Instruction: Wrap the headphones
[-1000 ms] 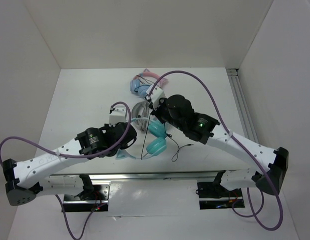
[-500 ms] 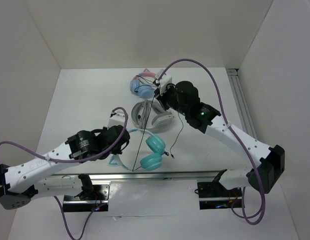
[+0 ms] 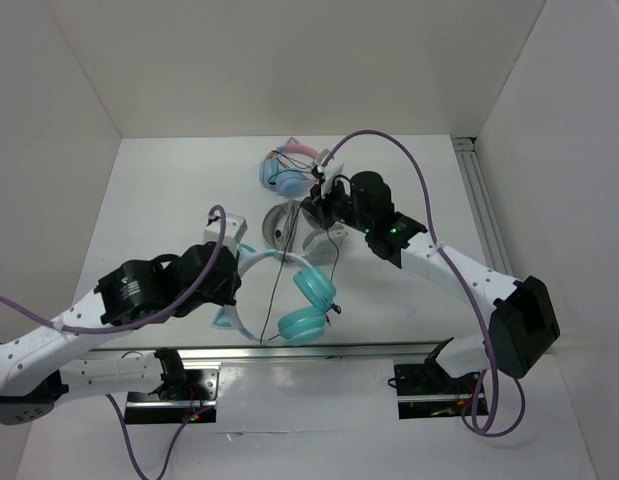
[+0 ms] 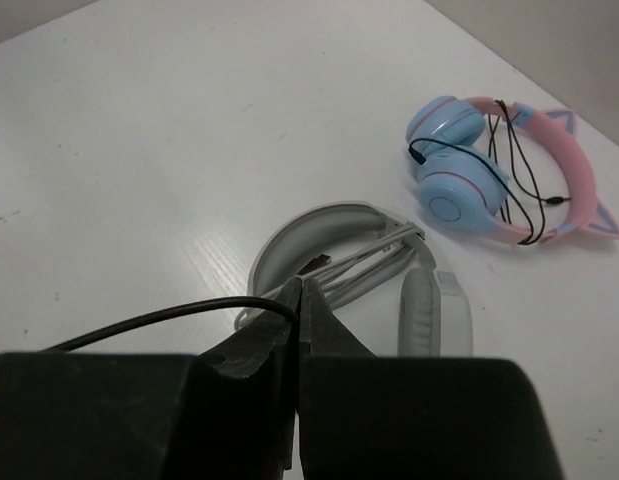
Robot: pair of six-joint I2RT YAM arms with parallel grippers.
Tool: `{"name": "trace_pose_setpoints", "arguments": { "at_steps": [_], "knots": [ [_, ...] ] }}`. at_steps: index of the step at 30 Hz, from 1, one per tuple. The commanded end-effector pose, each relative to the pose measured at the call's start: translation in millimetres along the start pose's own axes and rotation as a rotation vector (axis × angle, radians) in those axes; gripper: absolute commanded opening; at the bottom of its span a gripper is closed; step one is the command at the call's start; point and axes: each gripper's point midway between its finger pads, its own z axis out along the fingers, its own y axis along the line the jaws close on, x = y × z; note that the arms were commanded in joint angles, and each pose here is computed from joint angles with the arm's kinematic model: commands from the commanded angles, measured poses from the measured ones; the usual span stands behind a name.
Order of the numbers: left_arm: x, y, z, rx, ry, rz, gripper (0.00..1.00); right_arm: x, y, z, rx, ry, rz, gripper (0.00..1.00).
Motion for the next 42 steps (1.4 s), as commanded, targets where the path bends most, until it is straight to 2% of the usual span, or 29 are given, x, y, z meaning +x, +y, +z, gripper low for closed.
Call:
{"name": "trace_pose_setpoints", "arguments": {
  "at_steps": [1, 6, 8, 11, 12, 16, 22, 23, 27, 29, 36, 42],
  "knots": [
    [-44, -5, -34, 0.066, -0.147, -0.135, 0.0, -18, 3, 6, -0.032, -0.118, 0.029, 0.0],
    [-88, -17, -67, 0.163, -0.263, -0.209, 0.0, 1, 10, 10, -0.091, -0.108, 0.076, 0.0],
    [-99, -17, -71, 0.15, -0.288, -0.221, 0.0, 1, 18, 9, -0.134, -0.122, 0.085, 0.0],
    [-118, -16, -80, 0.14, -0.34, -0.284, 0.0, 9, 42, 7, -0.268, -0.125, 0.112, 0.0],
    [-124, -14, -81, 0.123, -0.357, -0.31, 0.0, 14, 61, 3, -0.376, -0.115, 0.13, 0.02],
    [-144, -21, -85, 0.132, -0.395, -0.414, 0.0, 22, 93, 0, -0.586, -0.124, 0.211, 0.02],
    [-167, -20, -85, 0.077, -0.448, -0.491, 0.0, 43, 114, 1, -0.621, -0.146, 0.272, 0.03],
    [-172, -21, -87, 0.078, -0.459, -0.524, 0.0, 36, 115, -2, -0.628, -0.195, 0.261, 0.03],
    [-178, -12, -90, 0.047, -0.493, -0.615, 0.0, 51, 128, -14, -0.703, -0.195, 0.345, 0.07],
    [-177, -10, -90, 0.046, -0.5, -0.654, 0.0, 52, 136, -18, -0.742, -0.234, 0.354, 0.1],
    [-178, -8, -88, 0.014, -0.496, -0.659, 0.0, 54, 162, -24, -0.851, -0.288, 0.418, 0.16],
    [-177, -1, -88, -0.031, -0.494, -0.684, 0.0, 56, 181, -36, -0.92, -0.348, 0.467, 0.16]
  ]
}}
